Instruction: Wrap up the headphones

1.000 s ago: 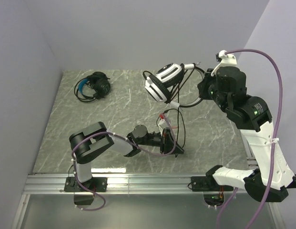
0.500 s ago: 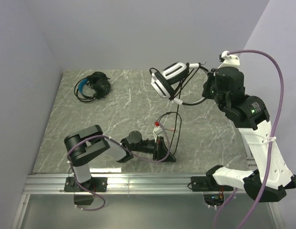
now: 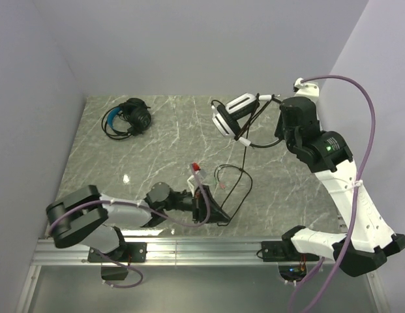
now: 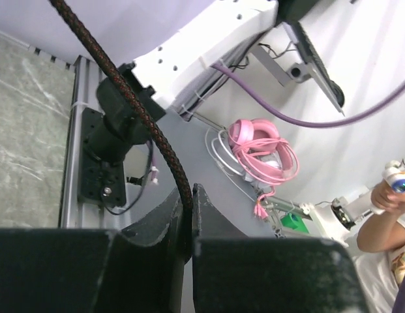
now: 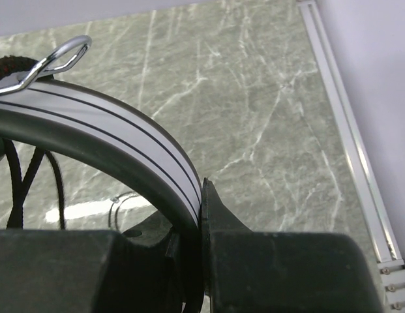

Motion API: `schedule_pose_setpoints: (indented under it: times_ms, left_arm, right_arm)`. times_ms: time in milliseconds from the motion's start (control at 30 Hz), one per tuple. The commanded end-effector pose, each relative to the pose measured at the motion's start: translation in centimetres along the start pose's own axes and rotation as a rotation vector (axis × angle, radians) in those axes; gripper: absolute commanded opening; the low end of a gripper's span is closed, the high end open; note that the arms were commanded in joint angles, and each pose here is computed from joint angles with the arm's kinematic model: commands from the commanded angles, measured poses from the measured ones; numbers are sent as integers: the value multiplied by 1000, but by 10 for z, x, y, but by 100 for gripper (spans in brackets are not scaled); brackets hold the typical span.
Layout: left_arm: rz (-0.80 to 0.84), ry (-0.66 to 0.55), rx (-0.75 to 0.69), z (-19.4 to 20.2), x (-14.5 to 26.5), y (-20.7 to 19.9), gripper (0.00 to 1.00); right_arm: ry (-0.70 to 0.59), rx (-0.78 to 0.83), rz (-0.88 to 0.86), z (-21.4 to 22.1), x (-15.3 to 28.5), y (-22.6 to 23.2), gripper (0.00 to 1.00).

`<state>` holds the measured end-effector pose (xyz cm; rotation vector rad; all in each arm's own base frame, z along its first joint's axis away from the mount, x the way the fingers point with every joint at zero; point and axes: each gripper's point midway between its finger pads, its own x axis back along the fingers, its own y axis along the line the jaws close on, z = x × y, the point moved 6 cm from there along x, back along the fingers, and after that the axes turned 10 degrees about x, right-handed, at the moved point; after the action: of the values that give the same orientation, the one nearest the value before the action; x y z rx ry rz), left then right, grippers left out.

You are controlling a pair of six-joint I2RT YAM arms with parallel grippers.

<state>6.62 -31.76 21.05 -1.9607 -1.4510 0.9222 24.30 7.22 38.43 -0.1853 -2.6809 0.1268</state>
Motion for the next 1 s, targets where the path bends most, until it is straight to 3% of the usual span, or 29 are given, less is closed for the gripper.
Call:
schedule_pose_setpoints:
  times_ms: [0,300,533,700,967]
  left_arm:
    - [247,-159,-266,-26,11,-61,10]
    - [150,-185,-308,-51,27,-90,11]
    - [-156,-88,-315,-82,21,-88,12]
    - [-328,-23,-258,-97,35,-64,12]
    - [-675,-23,-380,-140,52,-42,11]
  right_arm:
    - [-111,-121,57,-19,2,-8,0]
    - [-15,-42,128,20,-26,-2,0]
    - [45,29,160,47,-42,6,0]
    - [92,133,143,67,-44,21,0]
    - [198,348,141,97,-31,39,0]
